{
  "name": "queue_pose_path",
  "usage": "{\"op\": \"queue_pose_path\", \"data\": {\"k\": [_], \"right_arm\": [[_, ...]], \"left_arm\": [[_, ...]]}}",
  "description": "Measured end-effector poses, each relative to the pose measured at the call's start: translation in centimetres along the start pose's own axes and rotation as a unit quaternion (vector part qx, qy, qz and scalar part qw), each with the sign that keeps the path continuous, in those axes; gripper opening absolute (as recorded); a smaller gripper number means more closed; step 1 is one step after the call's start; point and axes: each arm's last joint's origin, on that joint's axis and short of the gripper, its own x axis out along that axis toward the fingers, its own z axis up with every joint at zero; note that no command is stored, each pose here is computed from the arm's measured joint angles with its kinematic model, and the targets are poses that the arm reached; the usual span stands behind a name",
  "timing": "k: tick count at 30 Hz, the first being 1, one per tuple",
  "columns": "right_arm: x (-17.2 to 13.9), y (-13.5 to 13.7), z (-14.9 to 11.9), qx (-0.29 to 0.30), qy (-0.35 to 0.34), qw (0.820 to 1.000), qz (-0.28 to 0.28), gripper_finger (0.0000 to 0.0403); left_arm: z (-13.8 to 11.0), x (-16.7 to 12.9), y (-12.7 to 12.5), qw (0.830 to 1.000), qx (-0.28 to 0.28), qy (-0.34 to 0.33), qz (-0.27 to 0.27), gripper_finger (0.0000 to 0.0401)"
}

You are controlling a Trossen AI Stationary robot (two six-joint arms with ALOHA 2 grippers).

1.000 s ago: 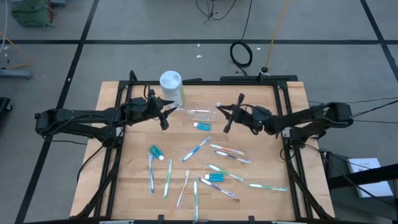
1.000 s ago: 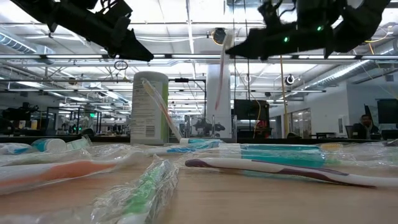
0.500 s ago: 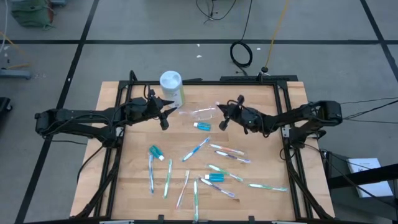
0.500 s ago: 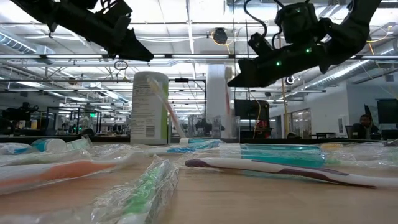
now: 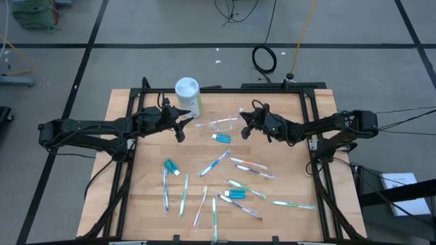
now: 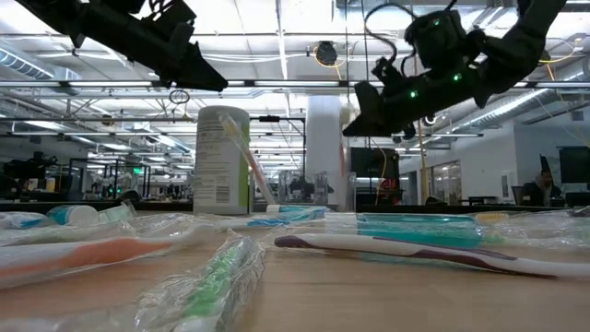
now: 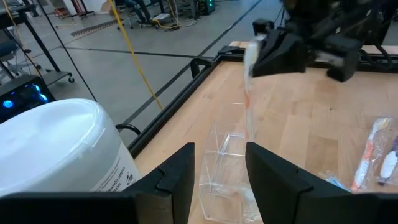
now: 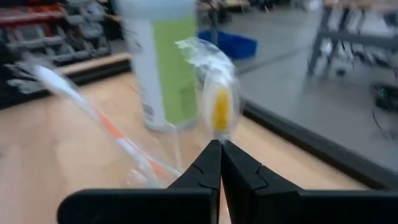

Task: Pick & Place toothbrushing station
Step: Put the orange toothbrush into the transparent organizer, then put the mouthwash into the transparent organizer

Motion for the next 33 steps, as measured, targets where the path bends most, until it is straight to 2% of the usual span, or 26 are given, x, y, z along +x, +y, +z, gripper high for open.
{"op": "queue_pose_path", "data": {"k": [6,10,22,28,33], "right_arm": [[0.5,-1.2,-0.1,-0.005,0.013,1.0,-0.01,0.0014],[0.5,-1.1,-0.3,-0.019,0.027,0.999,0.012,0.0042],[0.4,-1.1,-0.2,-0.07,0.027,0.997,0.014,0.013],[-1.0,-0.8,0.4,-0.126,0.048,0.99,0.025,0.0141],[-2.8,-0.9,1.2,-0.128,0.076,0.988,0.031,0.0136]], "left_arm": [[0.0,0.0,0.0,1.0,0.001,0.0,0.0,0.015],[0.0,0.0,0.0,1.0,0.001,0.0,0.0,0.015],[0.0,0.0,0.0,1.0,0.001,0.0,0.0,0.015],[-0.1,0.0,0.0,1.0,0.002,0.005,0.0,0.015],[-0.5,0.0,-0.1,1.0,0.007,0.025,-0.015,0.015]]}}
